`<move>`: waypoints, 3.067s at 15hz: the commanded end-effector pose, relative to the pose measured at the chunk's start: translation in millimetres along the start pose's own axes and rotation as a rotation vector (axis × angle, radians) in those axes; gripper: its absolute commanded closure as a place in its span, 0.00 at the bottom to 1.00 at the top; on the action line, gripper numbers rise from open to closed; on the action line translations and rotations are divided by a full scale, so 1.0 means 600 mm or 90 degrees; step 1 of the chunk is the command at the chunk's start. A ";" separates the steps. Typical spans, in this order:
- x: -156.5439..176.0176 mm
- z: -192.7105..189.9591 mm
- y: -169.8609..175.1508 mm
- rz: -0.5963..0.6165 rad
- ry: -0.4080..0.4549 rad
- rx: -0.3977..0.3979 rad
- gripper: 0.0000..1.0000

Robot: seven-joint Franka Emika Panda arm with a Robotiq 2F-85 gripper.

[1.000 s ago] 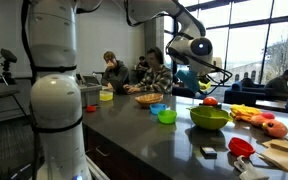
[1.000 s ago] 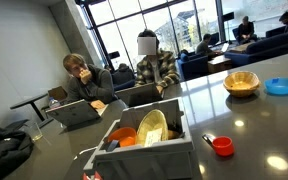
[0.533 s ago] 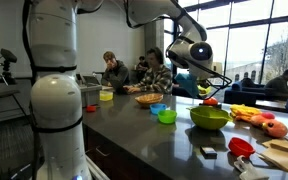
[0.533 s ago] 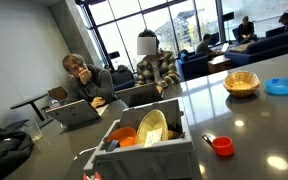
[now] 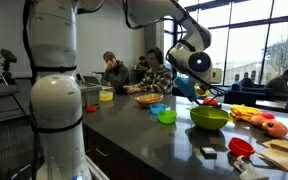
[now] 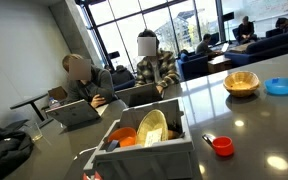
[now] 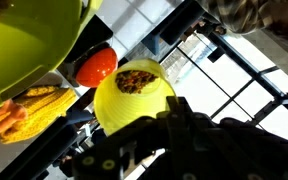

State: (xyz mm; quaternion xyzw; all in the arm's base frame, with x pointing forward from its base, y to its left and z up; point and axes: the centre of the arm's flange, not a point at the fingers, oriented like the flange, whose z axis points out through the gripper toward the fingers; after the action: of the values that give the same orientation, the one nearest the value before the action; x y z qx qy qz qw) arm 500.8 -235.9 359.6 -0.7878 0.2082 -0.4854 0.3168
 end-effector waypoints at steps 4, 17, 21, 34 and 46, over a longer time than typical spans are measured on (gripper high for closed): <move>-0.014 -0.003 -0.002 -0.001 0.026 0.054 0.99; 0.002 -0.005 -0.007 0.026 0.066 0.108 0.99; -0.016 -0.012 0.015 0.038 0.074 0.106 0.99; -0.074 -0.032 0.075 0.078 0.149 0.136 0.99; -0.051 -0.023 0.051 0.058 0.204 0.195 0.99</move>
State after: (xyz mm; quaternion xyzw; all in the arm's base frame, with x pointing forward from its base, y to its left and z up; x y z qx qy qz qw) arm 477.5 -242.3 320.6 -0.6492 0.2186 -0.5960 0.4190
